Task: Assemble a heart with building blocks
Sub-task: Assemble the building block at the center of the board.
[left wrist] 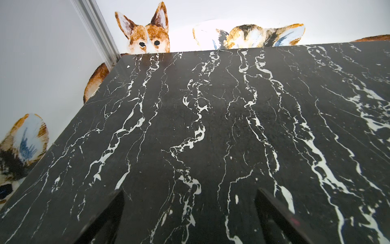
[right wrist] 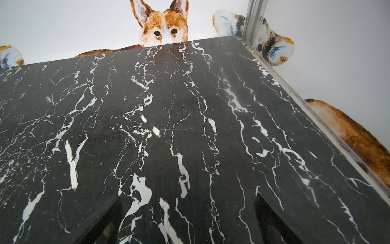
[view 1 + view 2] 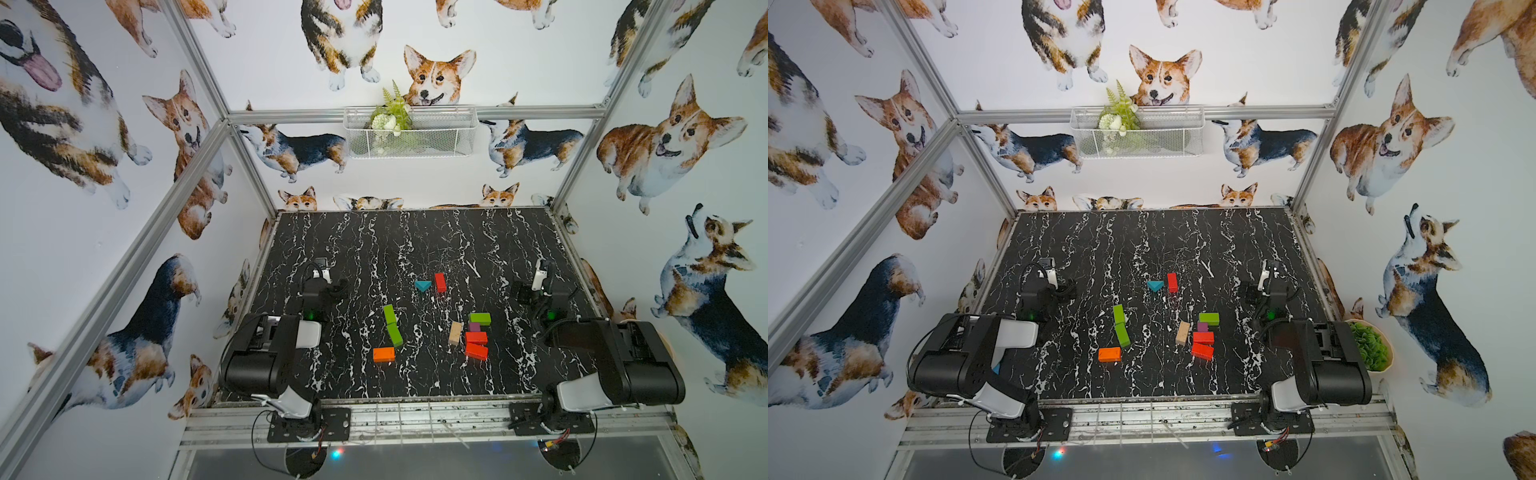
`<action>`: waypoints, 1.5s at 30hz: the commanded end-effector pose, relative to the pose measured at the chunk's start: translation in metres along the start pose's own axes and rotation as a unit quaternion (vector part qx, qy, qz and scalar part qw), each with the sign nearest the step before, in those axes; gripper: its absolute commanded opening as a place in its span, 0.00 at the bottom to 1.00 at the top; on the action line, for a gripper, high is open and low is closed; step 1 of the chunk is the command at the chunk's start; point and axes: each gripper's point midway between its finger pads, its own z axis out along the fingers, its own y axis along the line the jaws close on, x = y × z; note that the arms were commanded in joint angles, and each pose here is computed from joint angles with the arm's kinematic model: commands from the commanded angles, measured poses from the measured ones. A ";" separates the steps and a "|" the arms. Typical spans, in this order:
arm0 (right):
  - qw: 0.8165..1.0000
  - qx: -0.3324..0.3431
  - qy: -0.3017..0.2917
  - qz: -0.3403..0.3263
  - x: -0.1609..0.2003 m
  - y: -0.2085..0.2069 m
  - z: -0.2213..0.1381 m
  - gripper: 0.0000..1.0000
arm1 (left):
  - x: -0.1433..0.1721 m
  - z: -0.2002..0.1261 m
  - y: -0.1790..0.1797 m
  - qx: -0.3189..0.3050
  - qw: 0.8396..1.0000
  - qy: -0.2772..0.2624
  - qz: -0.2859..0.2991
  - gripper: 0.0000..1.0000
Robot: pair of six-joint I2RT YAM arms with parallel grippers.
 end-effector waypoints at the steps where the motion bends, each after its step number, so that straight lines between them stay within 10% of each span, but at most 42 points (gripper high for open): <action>1: 1.000 -0.003 -0.026 -0.003 -0.014 0.002 0.000 1.00 | -0.009 0.000 0.001 -0.003 1.000 -0.016 0.003 1.00; 36: 1.000 -0.003 -0.028 -0.003 -0.014 0.001 0.000 1.00 | -0.009 0.000 0.001 0.000 1.000 -0.017 0.002 1.00; 42: 0.990 0.119 -0.003 0.074 -0.090 -0.030 -0.044 1.00 | -0.029 0.000 -0.005 0.087 0.996 0.016 -0.021 1.00; 45: 0.989 0.099 -0.006 0.113 -0.146 -0.024 -0.093 1.00 | -0.084 -0.008 0.026 0.010 0.997 0.050 -0.056 1.00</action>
